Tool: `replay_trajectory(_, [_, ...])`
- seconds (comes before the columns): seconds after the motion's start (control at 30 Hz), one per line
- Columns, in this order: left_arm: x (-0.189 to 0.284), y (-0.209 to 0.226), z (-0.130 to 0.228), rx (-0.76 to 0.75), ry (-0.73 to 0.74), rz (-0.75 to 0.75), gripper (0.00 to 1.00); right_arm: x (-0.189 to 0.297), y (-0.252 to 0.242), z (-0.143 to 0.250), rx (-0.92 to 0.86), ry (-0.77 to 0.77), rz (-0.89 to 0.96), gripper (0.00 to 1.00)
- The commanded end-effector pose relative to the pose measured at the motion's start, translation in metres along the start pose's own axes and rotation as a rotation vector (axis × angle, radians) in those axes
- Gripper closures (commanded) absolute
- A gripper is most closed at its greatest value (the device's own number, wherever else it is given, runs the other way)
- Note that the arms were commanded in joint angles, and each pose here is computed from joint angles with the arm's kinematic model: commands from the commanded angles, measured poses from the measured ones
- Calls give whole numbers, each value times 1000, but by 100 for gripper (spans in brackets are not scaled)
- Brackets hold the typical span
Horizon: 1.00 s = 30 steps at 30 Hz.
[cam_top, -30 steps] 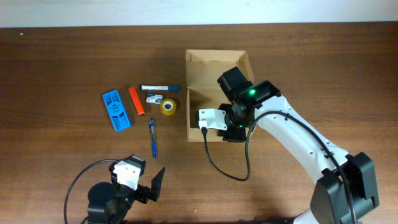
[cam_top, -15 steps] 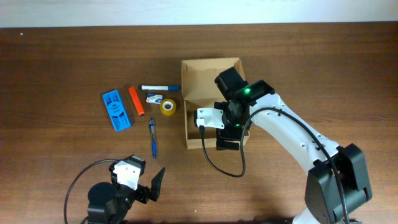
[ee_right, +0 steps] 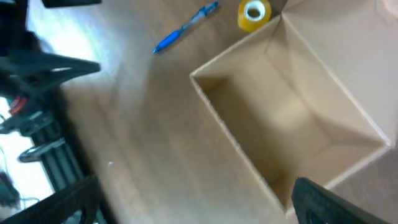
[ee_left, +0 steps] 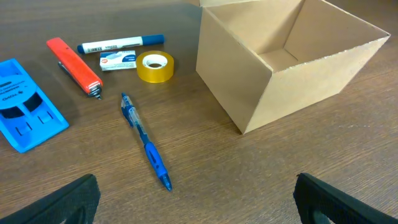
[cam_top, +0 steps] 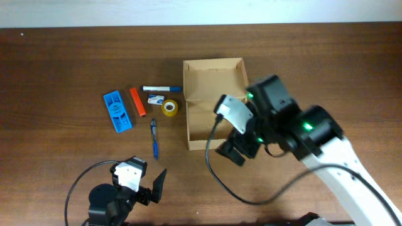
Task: Pack container
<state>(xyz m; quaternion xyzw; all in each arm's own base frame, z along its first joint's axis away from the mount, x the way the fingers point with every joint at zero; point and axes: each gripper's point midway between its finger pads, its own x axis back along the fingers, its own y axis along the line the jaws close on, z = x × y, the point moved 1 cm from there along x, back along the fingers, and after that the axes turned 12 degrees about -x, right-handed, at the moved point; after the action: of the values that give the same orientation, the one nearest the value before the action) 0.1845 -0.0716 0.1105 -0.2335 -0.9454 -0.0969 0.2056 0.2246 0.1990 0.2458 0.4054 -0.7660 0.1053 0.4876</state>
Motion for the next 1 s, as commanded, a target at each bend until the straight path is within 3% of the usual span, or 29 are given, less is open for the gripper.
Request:
replay_trajectory(0.0, [0,0,-1,4,-7,-1,1,24,14,11,-51,-16,-15,1])
replay_trajectory(0.23, [0,0,-1,4,-7,-1,1,43,28,58,-124,116,-25,1])
replay_trajectory(0.63, [0,0,-1,4,-7,-1,1,93,33,103,-158,47,101,1])
replay_trajectory(0.87, [0,0,-1,4,-8,-1,1,128,33,122,-161,-127,204,1])
replay_trajectory(0.97, [0,0,-1,5,-8,3,1,129,34,129,-179,-120,206,1])
